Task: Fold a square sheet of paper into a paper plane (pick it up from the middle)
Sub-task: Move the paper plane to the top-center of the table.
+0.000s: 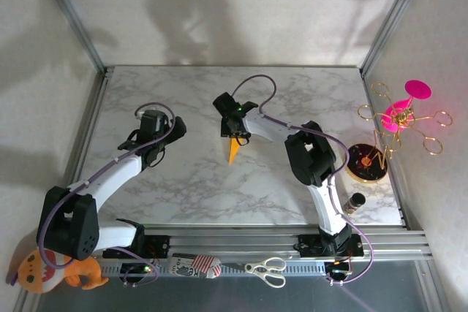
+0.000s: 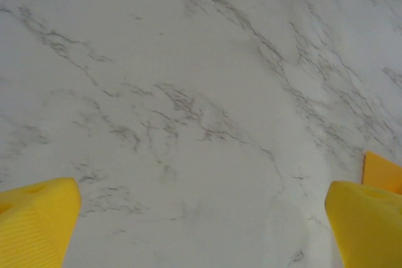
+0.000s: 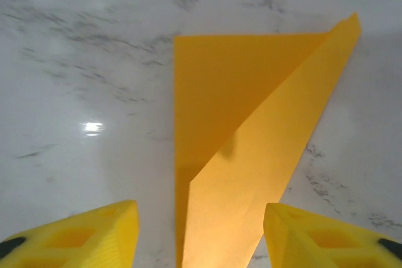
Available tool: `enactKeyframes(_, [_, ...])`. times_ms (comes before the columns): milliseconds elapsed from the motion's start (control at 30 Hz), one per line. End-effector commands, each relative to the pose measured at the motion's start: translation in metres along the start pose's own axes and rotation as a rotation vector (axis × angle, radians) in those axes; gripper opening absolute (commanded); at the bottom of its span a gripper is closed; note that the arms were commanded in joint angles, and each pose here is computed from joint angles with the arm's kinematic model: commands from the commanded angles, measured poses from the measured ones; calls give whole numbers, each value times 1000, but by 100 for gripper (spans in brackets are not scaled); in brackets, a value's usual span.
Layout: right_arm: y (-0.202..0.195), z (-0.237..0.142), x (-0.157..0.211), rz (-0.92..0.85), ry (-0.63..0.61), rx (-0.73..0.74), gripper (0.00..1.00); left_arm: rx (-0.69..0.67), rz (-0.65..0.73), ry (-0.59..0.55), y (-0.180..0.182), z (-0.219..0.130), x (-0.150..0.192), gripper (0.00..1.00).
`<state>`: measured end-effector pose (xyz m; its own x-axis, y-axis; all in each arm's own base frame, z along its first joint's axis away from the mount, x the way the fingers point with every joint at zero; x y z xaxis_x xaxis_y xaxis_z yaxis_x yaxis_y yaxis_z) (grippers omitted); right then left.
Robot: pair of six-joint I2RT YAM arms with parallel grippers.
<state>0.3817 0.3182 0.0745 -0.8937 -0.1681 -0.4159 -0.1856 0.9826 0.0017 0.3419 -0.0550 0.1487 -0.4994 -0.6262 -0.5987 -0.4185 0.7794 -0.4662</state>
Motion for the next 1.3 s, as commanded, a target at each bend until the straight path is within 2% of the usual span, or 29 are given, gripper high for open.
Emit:
enactKeyframes(0, [-11,4,5,25,25,122,53,-2,-17,-31,6,-1,-7,99])
enactKeyframes(467, [-12,5,6,9,41,202,34,22,-25,25,6,8,3,99])
enactKeyframes(667, [-12,-6,0,23,16,190,7,35,-47,32,7,7,2,99])
enactKeyframes(800, [-7,-25,-15,37,-45,143,0,50,-95,34,13,4,-2,99])
enactKeyframes(900, [8,-39,-27,21,-99,20,0,70,-150,42,21,2,-4,99])
enactKeyframes(1133, [66,-71,-39,-34,-234,-464,0,189,-306,101,30,-1,6,99])
enactKeyframes(1267, [80,-70,-31,17,-227,-706,0,261,-336,151,25,-1,18,98])
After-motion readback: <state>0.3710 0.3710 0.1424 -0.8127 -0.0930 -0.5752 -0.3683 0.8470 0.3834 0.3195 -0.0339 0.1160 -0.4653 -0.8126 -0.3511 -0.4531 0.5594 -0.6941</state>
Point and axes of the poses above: each hand's point on the last joint's axis, 136 mm out from that joint toward the fingers, its own z axis out along the fingers, its own y axis along the line the jaws close on, x = y × z, the point moved 3 cm from there along -z, back along the fingers, and after that the axes turned 9 degrees about -z, right-handed, at the moved point
